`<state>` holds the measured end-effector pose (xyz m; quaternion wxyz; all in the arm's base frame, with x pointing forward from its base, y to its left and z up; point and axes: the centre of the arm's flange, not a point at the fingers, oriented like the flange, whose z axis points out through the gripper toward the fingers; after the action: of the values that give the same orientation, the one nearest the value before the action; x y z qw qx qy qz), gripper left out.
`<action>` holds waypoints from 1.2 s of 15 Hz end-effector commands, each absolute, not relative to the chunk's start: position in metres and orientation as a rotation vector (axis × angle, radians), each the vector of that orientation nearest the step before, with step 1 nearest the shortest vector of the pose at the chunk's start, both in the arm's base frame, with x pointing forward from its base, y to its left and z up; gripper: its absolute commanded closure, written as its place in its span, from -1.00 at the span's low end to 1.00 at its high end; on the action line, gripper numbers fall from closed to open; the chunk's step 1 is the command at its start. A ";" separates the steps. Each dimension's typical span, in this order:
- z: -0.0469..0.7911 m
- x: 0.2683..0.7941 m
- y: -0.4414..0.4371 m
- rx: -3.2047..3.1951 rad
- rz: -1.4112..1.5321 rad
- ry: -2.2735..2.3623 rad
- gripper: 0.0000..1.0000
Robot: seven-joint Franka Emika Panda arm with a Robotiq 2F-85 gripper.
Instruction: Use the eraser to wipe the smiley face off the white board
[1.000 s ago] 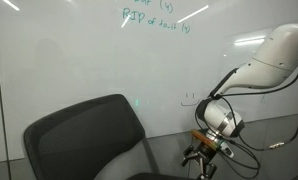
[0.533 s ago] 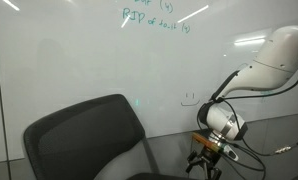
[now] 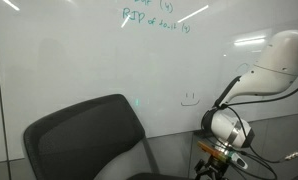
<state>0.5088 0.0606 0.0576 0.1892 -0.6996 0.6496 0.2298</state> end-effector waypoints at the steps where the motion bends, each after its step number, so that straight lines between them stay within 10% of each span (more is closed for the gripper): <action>1: 0.056 0.507 0.057 -2.043 0.536 1.818 -0.50; 8: 0.062 0.512 0.066 -2.119 0.424 1.772 0.35; 18: 0.165 0.496 0.097 -2.688 0.264 1.454 0.38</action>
<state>0.5087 0.0997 0.1108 0.0757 -0.8491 0.5061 0.1310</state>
